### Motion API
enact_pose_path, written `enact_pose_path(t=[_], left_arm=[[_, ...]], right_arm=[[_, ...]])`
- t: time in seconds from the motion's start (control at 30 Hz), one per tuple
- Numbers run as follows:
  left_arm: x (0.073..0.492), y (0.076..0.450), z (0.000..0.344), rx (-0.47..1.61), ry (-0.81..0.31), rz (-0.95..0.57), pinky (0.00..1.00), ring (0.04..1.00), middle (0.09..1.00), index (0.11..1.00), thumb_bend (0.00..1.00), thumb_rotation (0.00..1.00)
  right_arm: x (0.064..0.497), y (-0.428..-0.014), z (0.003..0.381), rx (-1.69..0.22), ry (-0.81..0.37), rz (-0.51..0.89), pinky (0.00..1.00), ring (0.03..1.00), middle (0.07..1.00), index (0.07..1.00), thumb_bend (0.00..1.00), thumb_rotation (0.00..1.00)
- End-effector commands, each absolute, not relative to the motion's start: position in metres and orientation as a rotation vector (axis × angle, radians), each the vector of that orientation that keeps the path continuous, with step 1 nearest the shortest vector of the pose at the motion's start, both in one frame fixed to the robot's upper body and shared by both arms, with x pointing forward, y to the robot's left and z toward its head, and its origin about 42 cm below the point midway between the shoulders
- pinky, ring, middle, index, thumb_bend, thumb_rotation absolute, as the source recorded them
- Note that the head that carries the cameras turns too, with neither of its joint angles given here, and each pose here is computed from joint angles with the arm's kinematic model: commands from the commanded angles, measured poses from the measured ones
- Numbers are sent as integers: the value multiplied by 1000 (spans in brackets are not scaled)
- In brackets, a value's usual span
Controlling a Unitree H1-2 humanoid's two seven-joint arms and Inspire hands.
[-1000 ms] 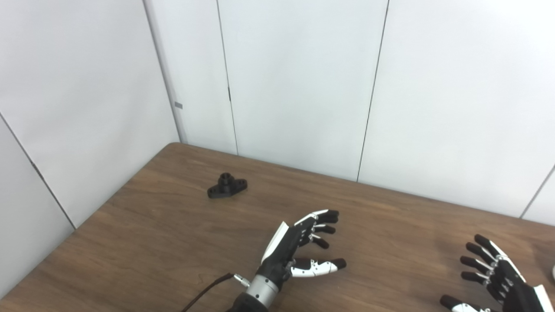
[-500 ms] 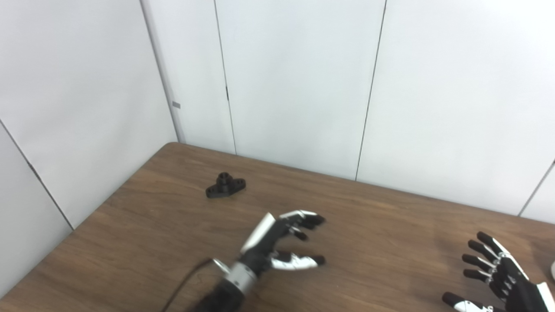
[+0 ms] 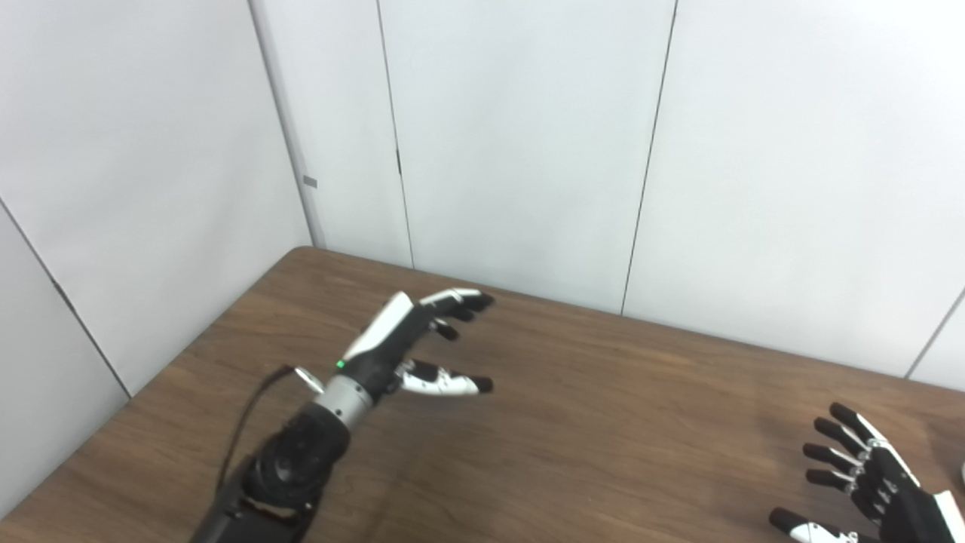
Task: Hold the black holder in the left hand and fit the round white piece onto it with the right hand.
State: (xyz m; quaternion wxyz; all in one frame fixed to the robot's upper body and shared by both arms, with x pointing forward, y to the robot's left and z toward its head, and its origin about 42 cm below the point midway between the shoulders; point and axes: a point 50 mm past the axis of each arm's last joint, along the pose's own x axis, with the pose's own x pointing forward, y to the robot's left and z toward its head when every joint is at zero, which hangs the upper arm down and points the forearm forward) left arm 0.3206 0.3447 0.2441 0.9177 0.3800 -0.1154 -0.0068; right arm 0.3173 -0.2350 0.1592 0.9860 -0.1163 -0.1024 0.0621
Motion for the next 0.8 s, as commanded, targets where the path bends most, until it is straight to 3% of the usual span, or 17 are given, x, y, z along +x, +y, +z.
enact_pose_path(t=[0.0, 0.07, 0.4, 0.77], left_arm=[[324, 354, 282, 840, -330, 70, 741, 835, 839, 823, 785, 129], [325, 363, 291, 814, -333, 106, 795, 869, 852, 824, 782, 116], [332, 412, 318, 933, -340, 314, 836, 901, 890, 832, 773, 72], [339, 433, 307, 1071, -148, 406, 936, 999, 997, 911, 879, 252]], right_arm=[[322, -232, 179, -232, -282, 133, 691, 776, 852, 891, 637, 0], [323, -231, 179, -232, -282, 132, 689, 774, 849, 891, 640, 0], [322, -229, 181, -212, -272, 144, 702, 783, 861, 904, 619, 0], [319, -228, 182, -214, -276, 144, 677, 761, 850, 895, 627, 0]])
